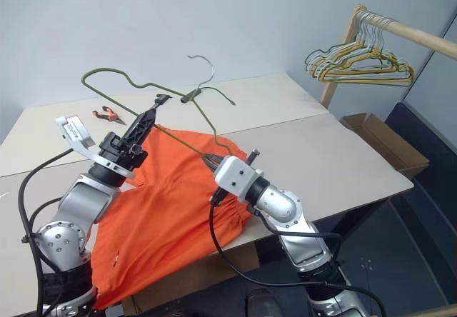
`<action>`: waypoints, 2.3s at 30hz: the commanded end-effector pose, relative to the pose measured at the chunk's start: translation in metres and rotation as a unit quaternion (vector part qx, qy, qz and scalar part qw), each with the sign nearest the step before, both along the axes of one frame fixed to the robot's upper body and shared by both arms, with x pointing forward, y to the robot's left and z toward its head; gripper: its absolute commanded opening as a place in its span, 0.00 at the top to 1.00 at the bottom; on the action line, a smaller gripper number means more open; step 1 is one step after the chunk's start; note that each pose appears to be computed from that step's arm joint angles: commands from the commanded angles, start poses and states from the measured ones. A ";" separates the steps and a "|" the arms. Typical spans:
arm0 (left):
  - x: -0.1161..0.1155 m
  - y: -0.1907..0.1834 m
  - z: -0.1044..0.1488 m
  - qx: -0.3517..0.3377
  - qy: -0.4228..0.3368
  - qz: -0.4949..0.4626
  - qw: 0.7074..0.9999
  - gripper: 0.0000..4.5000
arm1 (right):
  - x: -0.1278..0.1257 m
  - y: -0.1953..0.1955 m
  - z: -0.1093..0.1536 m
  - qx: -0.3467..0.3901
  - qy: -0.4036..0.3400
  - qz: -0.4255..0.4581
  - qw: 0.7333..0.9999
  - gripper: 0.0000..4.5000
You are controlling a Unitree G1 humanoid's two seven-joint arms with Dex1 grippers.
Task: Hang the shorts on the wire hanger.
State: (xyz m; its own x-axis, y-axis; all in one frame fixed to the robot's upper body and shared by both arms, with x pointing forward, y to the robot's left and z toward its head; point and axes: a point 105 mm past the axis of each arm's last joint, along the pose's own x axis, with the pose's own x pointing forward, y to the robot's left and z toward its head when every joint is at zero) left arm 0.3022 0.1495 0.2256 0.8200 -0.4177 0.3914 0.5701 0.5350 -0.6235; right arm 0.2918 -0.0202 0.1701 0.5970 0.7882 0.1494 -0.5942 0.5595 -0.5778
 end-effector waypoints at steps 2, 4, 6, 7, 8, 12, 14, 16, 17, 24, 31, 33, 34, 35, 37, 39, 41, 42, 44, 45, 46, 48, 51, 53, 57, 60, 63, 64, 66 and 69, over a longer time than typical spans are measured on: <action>-0.007 0.000 0.017 0.009 -0.065 0.007 0.998 1.00 | -0.004 0.000 0.015 0.010 -0.040 0.010 0.999 0.53; -0.005 0.005 0.017 0.016 -0.072 0.016 0.997 1.00 | -0.008 -0.002 0.020 0.021 -0.034 0.026 0.999 0.38; -0.006 0.008 0.019 0.024 -0.080 0.016 0.996 1.00 | -0.011 -0.007 0.024 0.027 -0.029 0.042 0.998 0.22; -0.008 0.009 0.022 0.032 -0.092 0.006 0.995 1.00 | -0.012 -0.012 0.025 0.037 0.004 0.057 0.998 0.13; -0.011 0.011 0.026 0.044 -0.108 -0.011 0.993 1.00 | -0.013 -0.021 0.027 0.049 0.039 0.077 0.995 0.06; -0.023 0.020 0.041 0.090 -0.165 -0.066 0.980 1.00 | -0.018 -0.047 0.042 0.070 0.143 0.154 0.975 0.01; -0.030 0.026 0.051 0.091 -0.191 -0.092 0.973 1.00 | -0.021 -0.057 0.047 0.069 0.215 0.193 0.955 0.01; -0.042 0.034 0.063 0.069 -0.223 -0.142 0.962 1.00 | -0.022 -0.066 0.050 0.065 0.298 0.239 0.922 0.01; -0.045 0.036 0.066 0.062 -0.232 -0.157 0.958 1.00 | -0.022 -0.068 0.051 0.065 0.321 0.251 0.911 0.01; -0.064 0.037 0.061 0.072 -0.273 -0.264 0.922 1.00 | -0.023 -0.061 0.029 0.011 0.482 0.330 0.812 0.01; -0.058 0.031 0.060 0.071 -0.285 -0.251 0.922 1.00 | -0.030 -0.029 0.033 0.003 0.482 0.365 0.796 0.01; -0.057 0.030 0.059 0.074 -0.287 -0.249 0.922 1.00 | -0.029 -0.023 0.032 0.008 0.483 0.360 0.798 0.01; -0.057 0.029 0.059 0.072 -0.287 -0.249 0.922 1.00 | -0.031 -0.021 0.031 0.010 0.483 0.360 0.798 0.01; -0.057 0.029 0.059 0.071 -0.287 -0.250 0.922 1.00 | -0.032 -0.019 0.031 0.011 0.482 0.360 0.799 0.01; -0.056 0.028 0.059 0.074 -0.288 -0.249 0.922 1.00 | -0.033 -0.016 0.030 0.015 0.483 0.359 0.799 0.01; -0.055 0.028 0.058 0.074 -0.287 -0.248 0.922 1.00 | -0.031 -0.014 0.029 0.022 0.483 0.353 0.801 0.01; -0.054 0.029 0.057 0.072 -0.284 -0.246 0.924 1.00 | -0.029 -0.011 0.030 0.030 0.486 0.349 0.800 0.01; -0.055 0.029 0.057 0.071 -0.283 -0.245 0.924 1.00 | -0.029 -0.010 0.030 0.032 0.488 0.348 0.800 0.01; -0.055 0.029 0.055 0.072 -0.281 -0.244 0.925 1.00 | -0.030 -0.010 0.031 0.035 0.488 0.352 0.798 0.01; -0.054 0.029 0.055 0.072 -0.280 -0.242 0.926 1.00 | -0.030 -0.010 0.031 0.036 0.488 0.354 0.797 0.09; -0.054 0.029 0.054 0.071 -0.279 -0.240 0.927 1.00 | -0.030 -0.010 0.032 0.037 0.489 0.355 0.796 0.12; -0.054 0.029 0.053 0.069 -0.277 -0.239 0.928 1.00 | -0.030 -0.010 0.032 0.039 0.491 0.355 0.795 0.26; -0.053 0.029 0.051 0.069 -0.276 -0.232 0.930 1.00 | -0.030 -0.008 0.031 0.040 0.491 0.354 0.795 0.51; -0.052 0.029 0.050 0.069 -0.275 -0.224 0.932 1.00 | -0.030 -0.007 0.031 0.039 0.490 0.355 0.796 0.65; -0.051 0.030 0.046 0.069 -0.269 -0.216 0.936 1.00 | -0.029 -0.004 0.027 0.030 0.487 0.344 0.802 0.97; -0.048 0.033 0.038 0.075 -0.257 -0.196 0.943 1.00 | -0.027 -0.004 0.025 0.037 0.490 0.335 0.804 0.99; -0.041 0.031 0.023 0.087 -0.220 -0.193 0.952 0.94 | -0.027 -0.006 0.030 0.049 0.483 0.335 0.807 1.00; -0.039 0.030 0.020 0.093 -0.212 -0.191 0.954 0.88 | -0.027 -0.006 0.031 0.052 0.481 0.335 0.809 1.00; -0.033 0.028 0.008 0.128 -0.185 -0.179 0.958 0.78 | -0.027 -0.008 0.037 0.066 0.475 0.337 0.810 1.00; -0.028 0.019 -0.028 0.264 -0.135 -0.182 0.937 0.54 | -0.022 -0.012 0.038 0.077 0.473 0.311 0.820 1.00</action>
